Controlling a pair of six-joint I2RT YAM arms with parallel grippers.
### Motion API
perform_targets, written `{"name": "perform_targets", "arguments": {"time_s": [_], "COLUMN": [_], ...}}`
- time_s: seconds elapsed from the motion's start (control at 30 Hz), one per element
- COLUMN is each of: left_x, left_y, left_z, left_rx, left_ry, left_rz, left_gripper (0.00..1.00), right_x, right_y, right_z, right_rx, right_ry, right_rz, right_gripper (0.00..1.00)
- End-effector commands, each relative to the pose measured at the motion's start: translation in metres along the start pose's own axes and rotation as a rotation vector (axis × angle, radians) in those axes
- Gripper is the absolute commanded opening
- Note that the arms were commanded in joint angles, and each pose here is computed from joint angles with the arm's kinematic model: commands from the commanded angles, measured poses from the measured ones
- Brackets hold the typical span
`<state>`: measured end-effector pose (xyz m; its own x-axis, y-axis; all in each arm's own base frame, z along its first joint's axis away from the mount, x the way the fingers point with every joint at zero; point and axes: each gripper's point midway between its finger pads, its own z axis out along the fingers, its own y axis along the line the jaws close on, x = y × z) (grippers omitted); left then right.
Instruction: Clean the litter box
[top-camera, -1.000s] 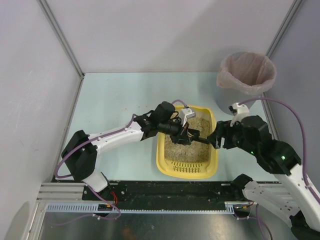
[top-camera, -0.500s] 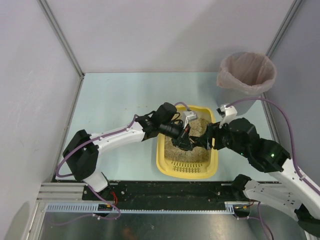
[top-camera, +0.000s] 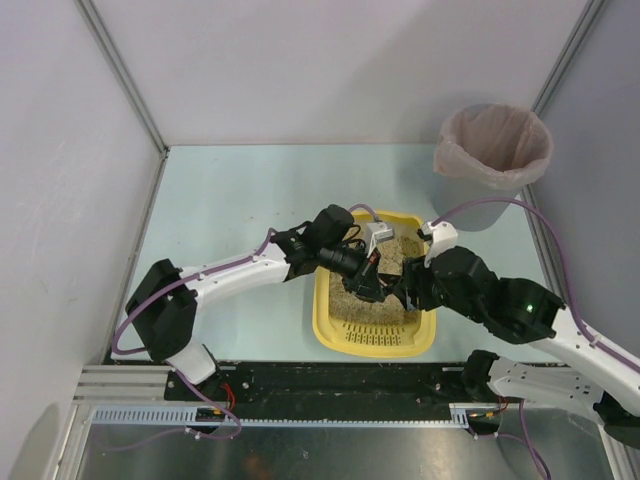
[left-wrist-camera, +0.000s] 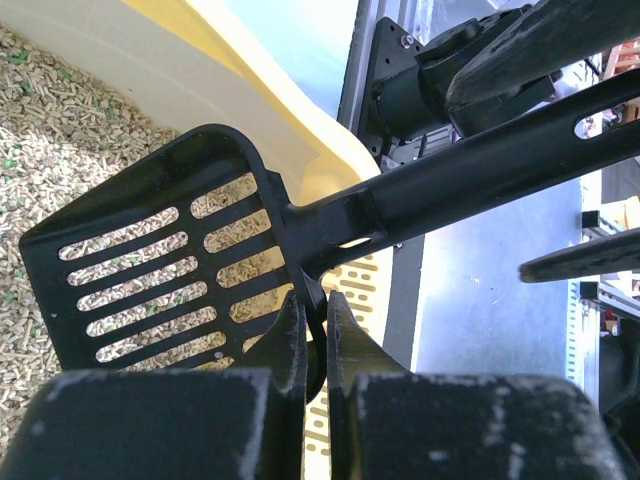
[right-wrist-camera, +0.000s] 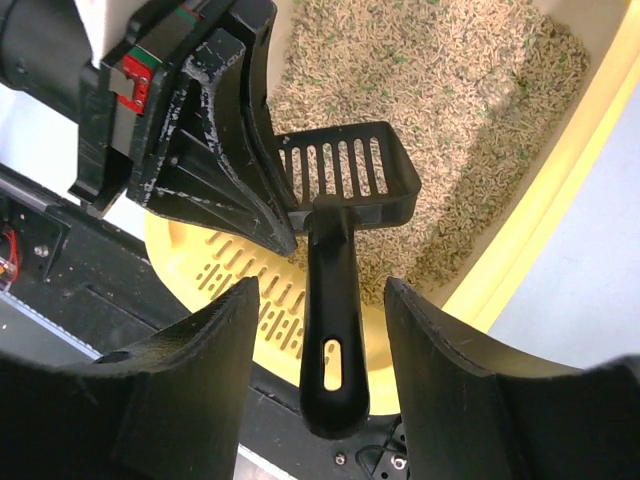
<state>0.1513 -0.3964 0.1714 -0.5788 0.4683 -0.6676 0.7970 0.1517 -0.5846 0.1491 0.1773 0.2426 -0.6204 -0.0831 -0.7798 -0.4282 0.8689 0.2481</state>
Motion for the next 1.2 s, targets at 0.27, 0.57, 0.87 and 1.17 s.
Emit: {"name": "perform_targets", "arguments": {"time_s": [0.27, 0.57, 0.87, 1.17], "left_x": [-0.023, -0.024, -0.044, -0.084], "left_y": [-0.012, -0.013, -0.030, -0.004], "left_z": [-0.005, -0.007, -0.031, -0.103], "left_rx": [0.025, 0.025, -0.004, -0.234], "left_ry": [-0.043, -0.042, -0.120, -0.318], "left_rz": [0.046, 0.065, 0.230, 0.254], "left_gripper": [0.00, 0.18, 0.84, 0.97], "right_x": [0.002, -0.001, -0.007, -0.005], "right_y": [-0.002, -0.010, -0.038, -0.040], "right_z": [0.012, 0.010, -0.001, 0.006], "right_rx": [0.034, 0.067, 0.194, 0.272], "right_ry": [-0.015, -0.048, -0.118, -0.065], "right_rz": [0.023, 0.026, 0.088, 0.129], "right_gripper": [0.39, 0.00, 0.00, 0.00]}}
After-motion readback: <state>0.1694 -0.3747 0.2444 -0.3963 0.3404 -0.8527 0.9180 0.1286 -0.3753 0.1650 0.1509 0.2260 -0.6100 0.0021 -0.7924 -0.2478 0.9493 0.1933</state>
